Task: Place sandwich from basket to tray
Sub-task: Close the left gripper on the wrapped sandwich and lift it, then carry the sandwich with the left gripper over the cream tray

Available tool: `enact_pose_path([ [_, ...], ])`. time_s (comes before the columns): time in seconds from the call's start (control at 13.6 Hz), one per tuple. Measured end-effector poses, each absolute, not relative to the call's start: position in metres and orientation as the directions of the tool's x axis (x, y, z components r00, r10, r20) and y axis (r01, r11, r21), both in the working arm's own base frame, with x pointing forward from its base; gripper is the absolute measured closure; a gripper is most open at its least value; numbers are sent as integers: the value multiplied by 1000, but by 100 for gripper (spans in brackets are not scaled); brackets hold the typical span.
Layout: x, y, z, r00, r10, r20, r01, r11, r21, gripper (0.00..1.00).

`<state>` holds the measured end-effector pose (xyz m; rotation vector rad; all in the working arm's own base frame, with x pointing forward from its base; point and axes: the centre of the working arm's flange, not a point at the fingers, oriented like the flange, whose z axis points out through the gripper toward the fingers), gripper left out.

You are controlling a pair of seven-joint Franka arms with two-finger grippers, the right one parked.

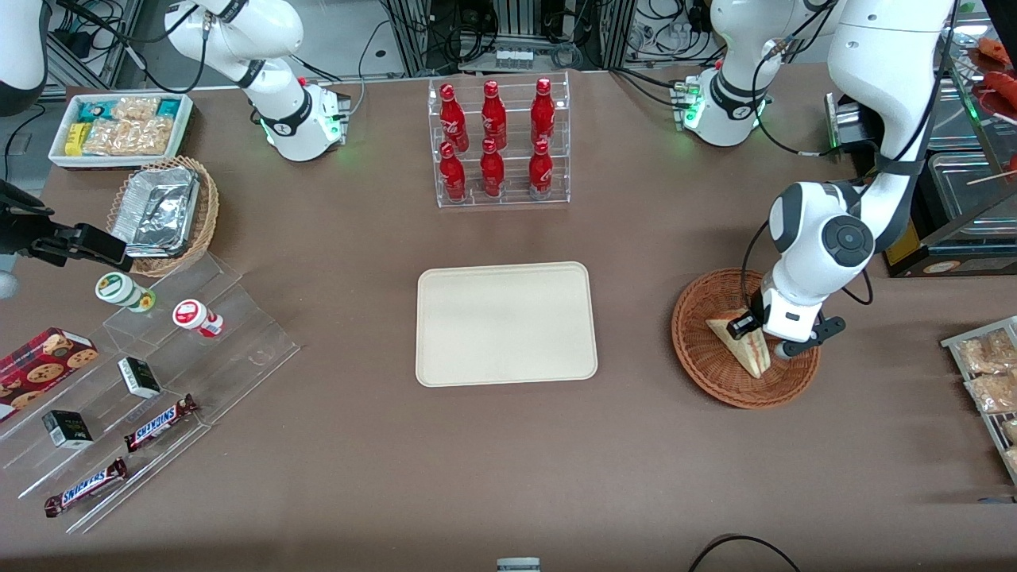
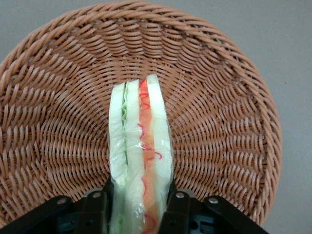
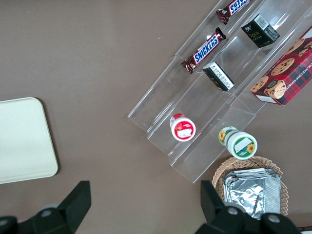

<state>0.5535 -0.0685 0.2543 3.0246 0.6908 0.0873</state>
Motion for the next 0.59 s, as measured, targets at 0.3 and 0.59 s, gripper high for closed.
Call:
enact_pose_path([
  [0.3, 571, -74, 323, 904, 427, -3, 427, -904, 10, 71],
  [0.59, 596, -138, 451, 940, 341, -19, 341, -940, 15, 83],
])
